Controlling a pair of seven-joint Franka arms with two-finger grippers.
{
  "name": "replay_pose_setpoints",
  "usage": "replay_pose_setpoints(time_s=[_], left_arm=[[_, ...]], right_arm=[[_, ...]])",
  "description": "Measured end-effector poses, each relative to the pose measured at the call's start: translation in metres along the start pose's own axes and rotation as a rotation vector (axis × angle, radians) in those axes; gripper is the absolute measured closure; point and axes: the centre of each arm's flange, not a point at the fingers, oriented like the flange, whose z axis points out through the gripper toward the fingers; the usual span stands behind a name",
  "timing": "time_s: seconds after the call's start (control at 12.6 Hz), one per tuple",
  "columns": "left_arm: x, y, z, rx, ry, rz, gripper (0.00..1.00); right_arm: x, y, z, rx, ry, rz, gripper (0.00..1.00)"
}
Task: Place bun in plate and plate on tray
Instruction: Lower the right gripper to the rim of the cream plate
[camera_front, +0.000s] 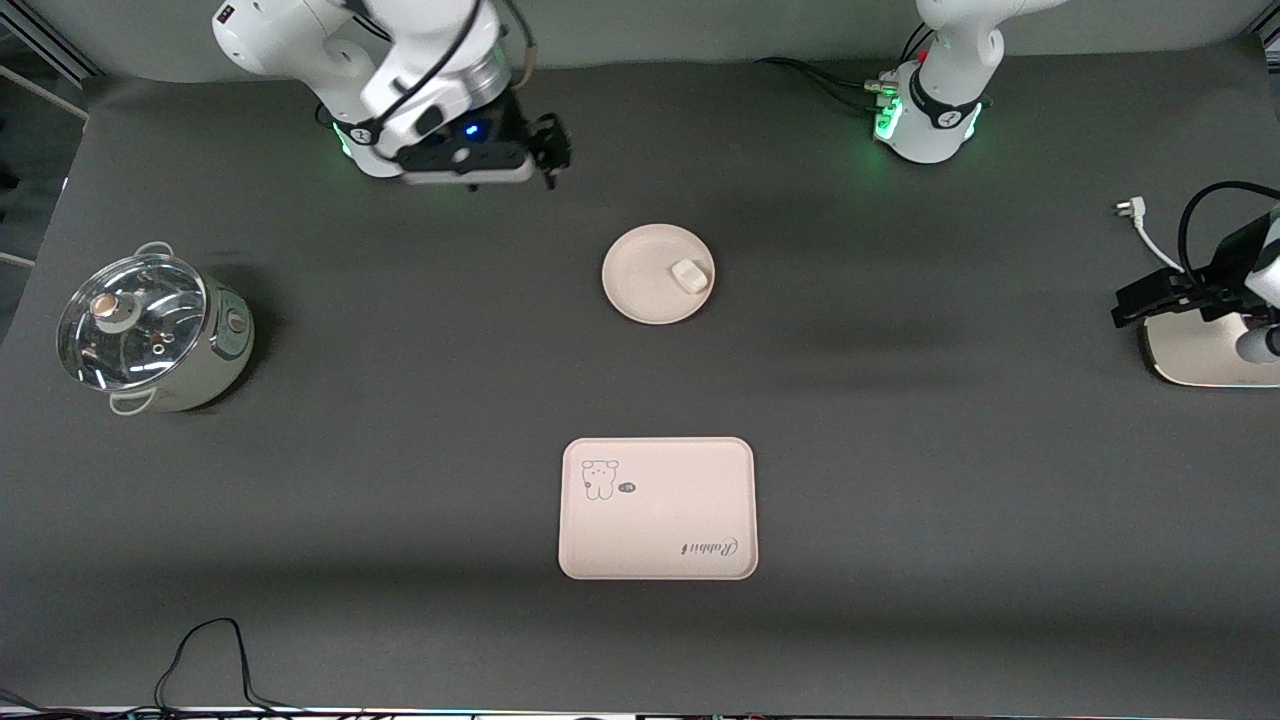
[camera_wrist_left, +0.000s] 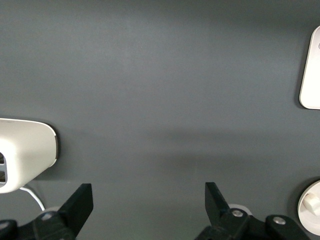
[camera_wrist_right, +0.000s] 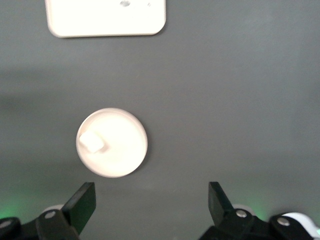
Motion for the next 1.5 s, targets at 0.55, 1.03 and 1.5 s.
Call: replay_pose_setpoints(time_s=[0.55,1.03,1.5], left_arm=[[-0.025,-0.017,-0.042,0.011,0.04,-0.051,0.0],[-0.023,-0.011,-0.043,0.009,0.054,-0.04,0.0],[-0.023,-0.006,-0.044,0.005,0.063,-0.033,0.0]], right_arm=[[-0.012,0.0,0.094,0.195,-0.02,-0.004,0.0],[-0.025,0.042,0.236,0.293,0.017,0.04,0.0],[-0.035,0.04,0.373,0.236,0.086,0.039,0.0]])
